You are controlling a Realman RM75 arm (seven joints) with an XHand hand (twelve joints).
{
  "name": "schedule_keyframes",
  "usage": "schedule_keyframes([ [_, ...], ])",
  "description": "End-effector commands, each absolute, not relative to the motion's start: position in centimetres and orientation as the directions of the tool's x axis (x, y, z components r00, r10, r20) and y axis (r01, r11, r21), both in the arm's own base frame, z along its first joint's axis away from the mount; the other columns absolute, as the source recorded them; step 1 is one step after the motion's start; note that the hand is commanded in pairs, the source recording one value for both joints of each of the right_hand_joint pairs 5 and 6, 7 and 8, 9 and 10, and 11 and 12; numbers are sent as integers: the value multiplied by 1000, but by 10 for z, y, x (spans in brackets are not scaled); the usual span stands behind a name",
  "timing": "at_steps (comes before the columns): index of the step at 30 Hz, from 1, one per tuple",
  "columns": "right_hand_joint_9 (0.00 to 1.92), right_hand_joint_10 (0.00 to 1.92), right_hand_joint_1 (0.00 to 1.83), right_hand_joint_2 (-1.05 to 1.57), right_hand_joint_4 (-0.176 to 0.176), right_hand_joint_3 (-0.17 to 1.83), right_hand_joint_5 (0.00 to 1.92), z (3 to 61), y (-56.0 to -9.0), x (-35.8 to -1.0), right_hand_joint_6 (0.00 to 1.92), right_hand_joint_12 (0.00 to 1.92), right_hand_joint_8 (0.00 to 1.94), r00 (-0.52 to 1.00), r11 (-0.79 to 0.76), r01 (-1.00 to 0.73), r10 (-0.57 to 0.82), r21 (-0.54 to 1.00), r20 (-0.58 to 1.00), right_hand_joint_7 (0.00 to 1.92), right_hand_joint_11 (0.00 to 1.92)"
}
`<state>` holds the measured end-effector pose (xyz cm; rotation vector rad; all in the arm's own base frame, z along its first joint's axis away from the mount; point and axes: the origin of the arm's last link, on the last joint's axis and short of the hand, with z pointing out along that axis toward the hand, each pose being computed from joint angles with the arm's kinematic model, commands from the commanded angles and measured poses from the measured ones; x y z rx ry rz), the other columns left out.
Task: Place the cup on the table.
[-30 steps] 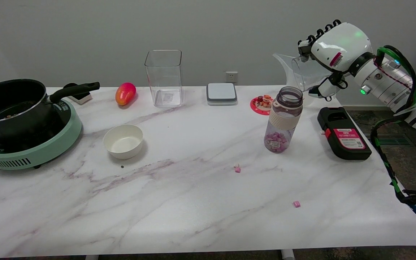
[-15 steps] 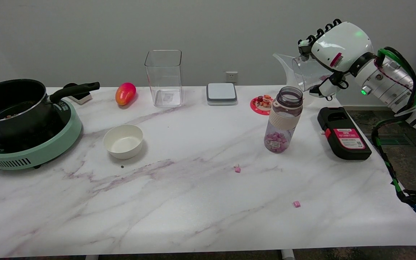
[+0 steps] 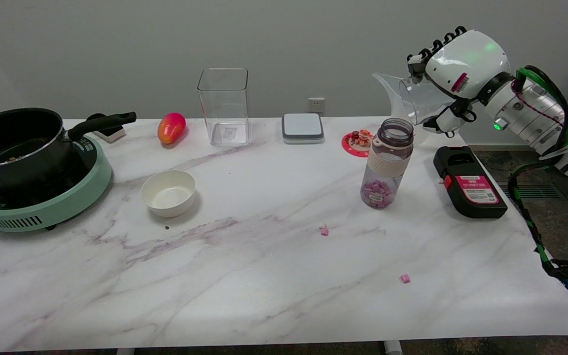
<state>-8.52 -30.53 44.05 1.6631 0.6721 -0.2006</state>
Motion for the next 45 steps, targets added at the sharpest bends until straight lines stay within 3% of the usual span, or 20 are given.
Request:
schedule_keyframes([
  [1, 1525, 1525, 1513, 979, 0, 761, 1516, 443, -302, -89, 1516, 1306, 1580, 833, -52, 492, 319, 869, -453, 1580, 1306],
  [9, 1533, 1533, 1507, 1004, 0, 752, 1547, 452, -265, -80, 1547, 1315, 1592, 871, 82, 156, 458, 984, -176, 1592, 1315],
  [12, 1534, 1534, 1506, 1008, 0, 773, 1543, 438, -256, -66, 1543, 1317, 1594, 828, 89, 126, 539, 988, -154, 1594, 1317],
  [16, 1519, 1519, 1532, 943, 0, 878, 1501, 419, -261, -54, 1501, 1310, 1575, 740, -18, -10, 672, 1000, 19, 1575, 1310],
  [23, 1507, 1507, 1574, 843, 0, 1026, 1457, 408, -281, -58, 1457, 1296, 1549, 732, -117, -114, 662, 987, 162, 1549, 1296],
  [29, 1537, 1537, 1559, 964, 0, 956, 1492, 411, -258, -109, 1492, 1325, 1576, 758, 13, -177, 639, 984, 127, 1576, 1325],
  [36, 1570, 1570, 1524, 1091, 0, 871, 1527, 369, -225, -162, 1527, 1358, 1603, 704, 105, -296, 695, 949, 142, 1603, 1358],
  [45, 1623, 1623, 1431, 1307, 0, 708, 1594, 322, -205, -212, 1594, 1430, 1654, 638, 110, -470, 728, 876, 251, 1654, 1430],
])
